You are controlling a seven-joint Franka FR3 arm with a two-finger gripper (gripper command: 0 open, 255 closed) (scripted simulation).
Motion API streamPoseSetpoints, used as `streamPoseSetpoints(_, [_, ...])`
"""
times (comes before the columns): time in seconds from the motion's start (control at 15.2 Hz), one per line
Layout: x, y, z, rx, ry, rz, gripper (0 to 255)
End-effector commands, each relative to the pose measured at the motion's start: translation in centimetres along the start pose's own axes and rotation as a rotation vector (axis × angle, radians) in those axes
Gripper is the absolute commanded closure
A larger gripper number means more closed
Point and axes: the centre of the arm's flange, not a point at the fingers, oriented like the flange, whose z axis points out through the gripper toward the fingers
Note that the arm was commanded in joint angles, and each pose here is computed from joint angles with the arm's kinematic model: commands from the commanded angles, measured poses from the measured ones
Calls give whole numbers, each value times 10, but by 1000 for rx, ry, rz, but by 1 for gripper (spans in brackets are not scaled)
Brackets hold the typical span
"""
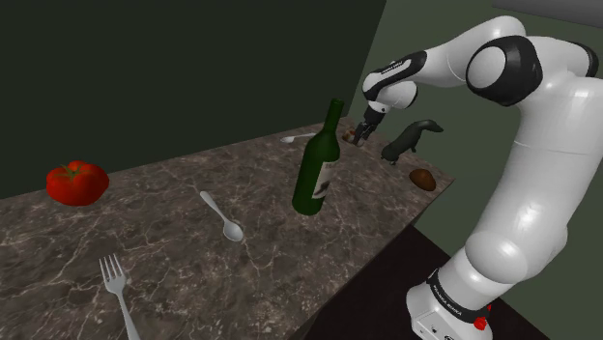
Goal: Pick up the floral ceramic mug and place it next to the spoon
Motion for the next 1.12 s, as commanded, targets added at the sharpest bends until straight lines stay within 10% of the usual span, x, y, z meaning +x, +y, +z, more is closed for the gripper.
streamPoseSetpoints(0.0, [0,0,1,0,0,0,0])
streamPoseSetpoints(0.26, [0,0,1,0,0,0,0])
streamPoseSetpoints(0.33, [0,0,1,0,0,0,255])
streamPoseSetpoints(1.06, [1,0,-9,0,0,0,255])
